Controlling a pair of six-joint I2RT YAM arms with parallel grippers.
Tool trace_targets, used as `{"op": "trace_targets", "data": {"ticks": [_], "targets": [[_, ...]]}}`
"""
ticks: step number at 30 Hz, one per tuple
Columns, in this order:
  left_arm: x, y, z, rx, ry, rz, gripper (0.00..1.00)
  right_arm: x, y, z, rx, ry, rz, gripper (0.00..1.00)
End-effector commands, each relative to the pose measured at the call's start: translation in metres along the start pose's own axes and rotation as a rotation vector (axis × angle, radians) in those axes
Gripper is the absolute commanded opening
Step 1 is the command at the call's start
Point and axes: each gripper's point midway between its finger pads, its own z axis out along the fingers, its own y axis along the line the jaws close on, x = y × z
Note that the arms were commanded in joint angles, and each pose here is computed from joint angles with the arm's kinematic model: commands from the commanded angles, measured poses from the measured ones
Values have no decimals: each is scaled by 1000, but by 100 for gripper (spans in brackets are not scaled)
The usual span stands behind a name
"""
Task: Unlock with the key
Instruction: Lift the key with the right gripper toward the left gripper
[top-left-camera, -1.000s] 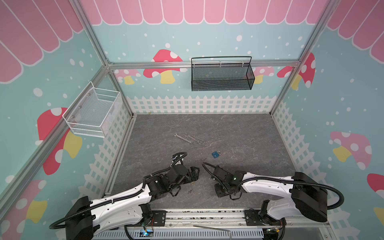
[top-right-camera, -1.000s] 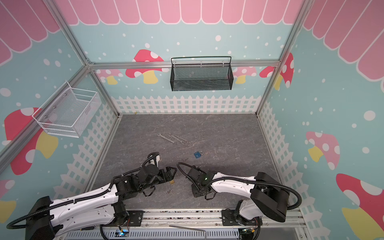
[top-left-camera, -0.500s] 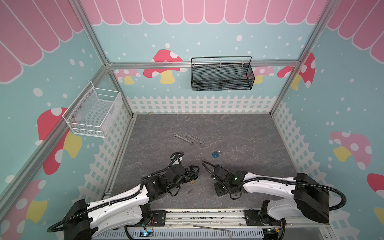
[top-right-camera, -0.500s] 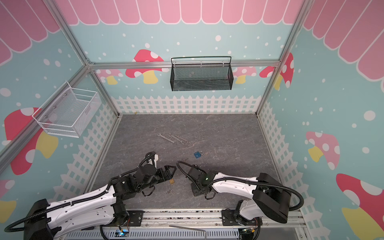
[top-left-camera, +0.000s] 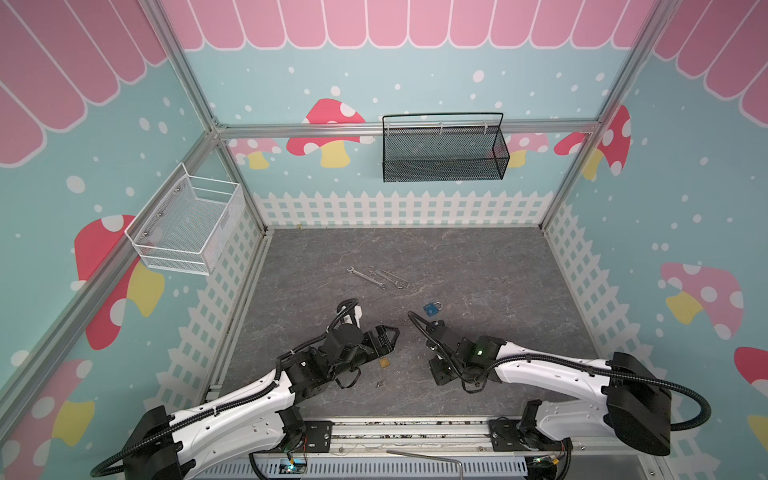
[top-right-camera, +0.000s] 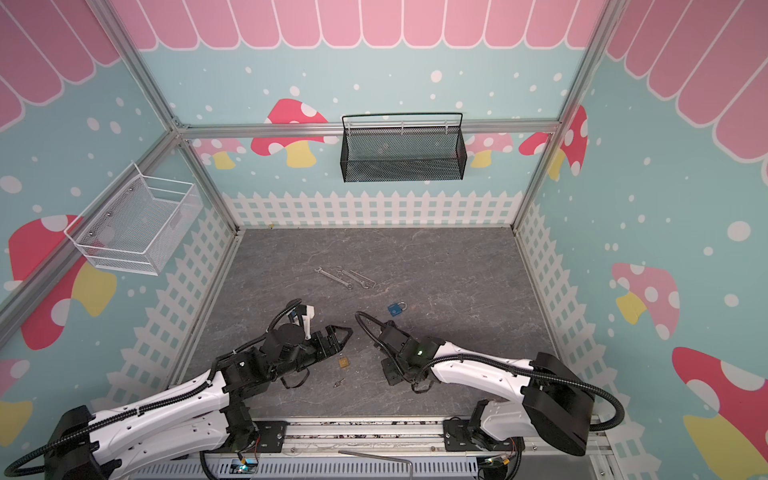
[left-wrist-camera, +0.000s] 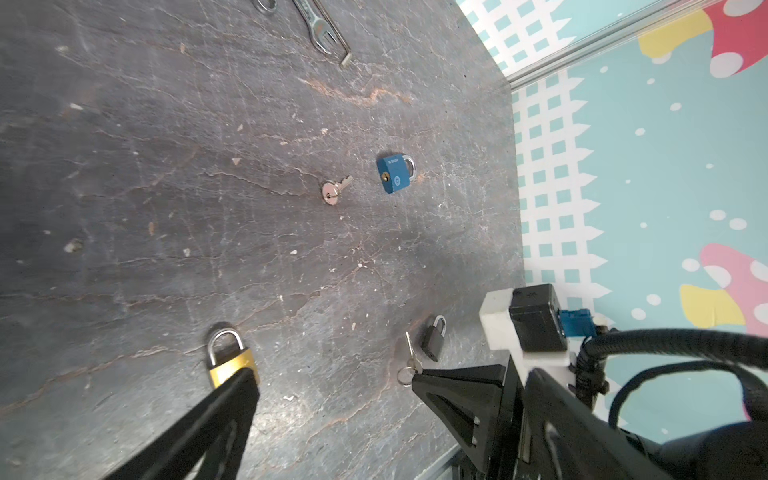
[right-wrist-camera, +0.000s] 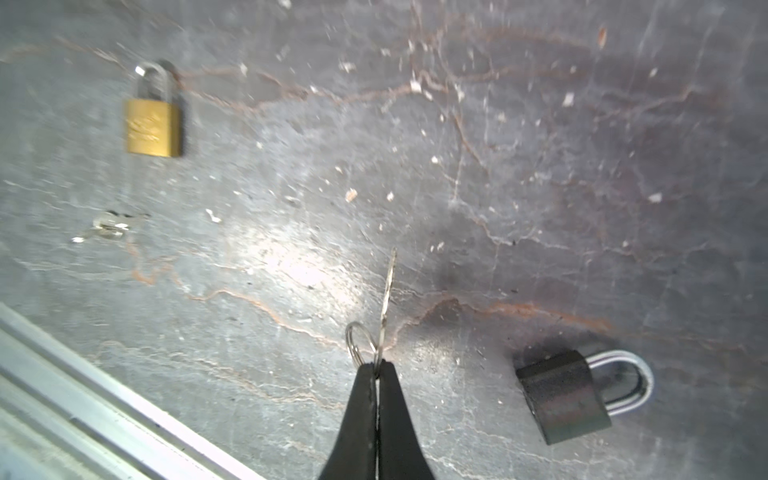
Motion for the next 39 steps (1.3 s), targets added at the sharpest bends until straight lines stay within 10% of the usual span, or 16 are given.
{"op": "trace_targets", "data": {"ticks": [1,19,39], "targets": [[1,-18,6,69,24,-43,96,-18,9,-16,-51,-57,-37,0],[-9,-81,35,313,87,31,67,-77,35,-81,-326,-308,-107,0],[-13,-72,53,95,138,65,38,-104,22,-77,-177,-315,-164,0]]}}
